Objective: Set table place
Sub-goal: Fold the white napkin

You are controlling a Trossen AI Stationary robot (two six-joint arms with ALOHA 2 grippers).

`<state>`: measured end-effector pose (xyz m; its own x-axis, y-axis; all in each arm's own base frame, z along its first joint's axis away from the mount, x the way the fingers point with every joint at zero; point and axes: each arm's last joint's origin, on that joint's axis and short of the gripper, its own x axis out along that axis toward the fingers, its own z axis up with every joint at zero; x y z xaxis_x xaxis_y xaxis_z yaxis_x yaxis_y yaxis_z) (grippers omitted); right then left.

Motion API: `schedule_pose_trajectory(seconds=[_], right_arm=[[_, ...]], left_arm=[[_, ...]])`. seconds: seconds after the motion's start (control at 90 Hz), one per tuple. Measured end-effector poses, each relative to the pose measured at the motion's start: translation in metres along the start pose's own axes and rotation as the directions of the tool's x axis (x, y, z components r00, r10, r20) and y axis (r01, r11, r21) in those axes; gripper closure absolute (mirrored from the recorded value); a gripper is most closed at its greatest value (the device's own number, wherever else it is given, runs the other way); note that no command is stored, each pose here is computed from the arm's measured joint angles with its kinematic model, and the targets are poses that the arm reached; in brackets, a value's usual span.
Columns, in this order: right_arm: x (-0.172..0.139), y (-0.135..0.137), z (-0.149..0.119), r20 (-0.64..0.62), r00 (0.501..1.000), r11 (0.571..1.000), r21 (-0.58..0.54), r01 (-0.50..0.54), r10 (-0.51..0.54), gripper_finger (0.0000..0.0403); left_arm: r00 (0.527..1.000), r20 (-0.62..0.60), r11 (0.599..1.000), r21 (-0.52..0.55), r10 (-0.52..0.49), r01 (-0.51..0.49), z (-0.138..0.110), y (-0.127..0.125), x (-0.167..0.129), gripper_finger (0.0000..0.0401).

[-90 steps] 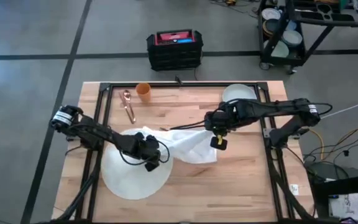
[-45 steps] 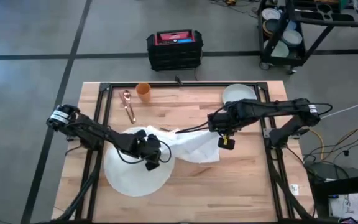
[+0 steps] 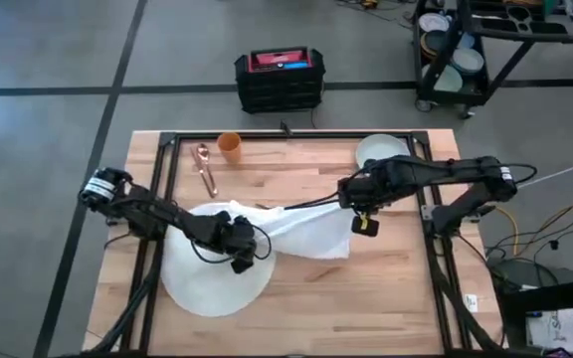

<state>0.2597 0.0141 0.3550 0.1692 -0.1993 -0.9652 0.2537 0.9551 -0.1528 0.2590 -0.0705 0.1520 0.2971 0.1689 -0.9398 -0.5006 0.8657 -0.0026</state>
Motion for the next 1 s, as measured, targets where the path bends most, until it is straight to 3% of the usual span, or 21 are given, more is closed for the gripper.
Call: schedule_pose_trajectory(seconds=[0.322,0.411,0.556,0.733,1.0], right_arm=[[0.0,-0.001,0.0,0.007,1.0,1.0,0.0,0.019,-0.019,0.0403],[0.0,-0.001,0.0,0.008,1.0,1.0,-0.006,0.022,-0.022,0.0403],[0.0,-0.001,0.0,0.009,1.0,1.0,-0.007,0.022,-0.022,0.0403],[0.0,-0.001,0.0,0.009,1.0,1.0,-0.003,0.022,-0.022,0.0403],[0.0,-0.002,0.001,0.023,0.998,0.998,-0.004,0.065,-0.065,0.0403]], left_arm=[[0.994,0.014,0.994,-0.024,-0.108,0.109,0.006,-0.008,-0.003,0.0177],[0.993,-0.008,0.993,-0.015,-0.115,0.114,0.007,-0.009,-0.006,0.0146],[0.996,-0.028,0.997,-0.015,-0.08,0.08,0.01,-0.008,-0.013,0.0156],[0.991,0.025,0.991,-0.029,-0.129,0.13,0.02,-0.011,-0.033,0.0181],[0.988,0.118,0.994,-0.019,-0.103,0.106,0.03,-0.002,-0.074,0.0168]])
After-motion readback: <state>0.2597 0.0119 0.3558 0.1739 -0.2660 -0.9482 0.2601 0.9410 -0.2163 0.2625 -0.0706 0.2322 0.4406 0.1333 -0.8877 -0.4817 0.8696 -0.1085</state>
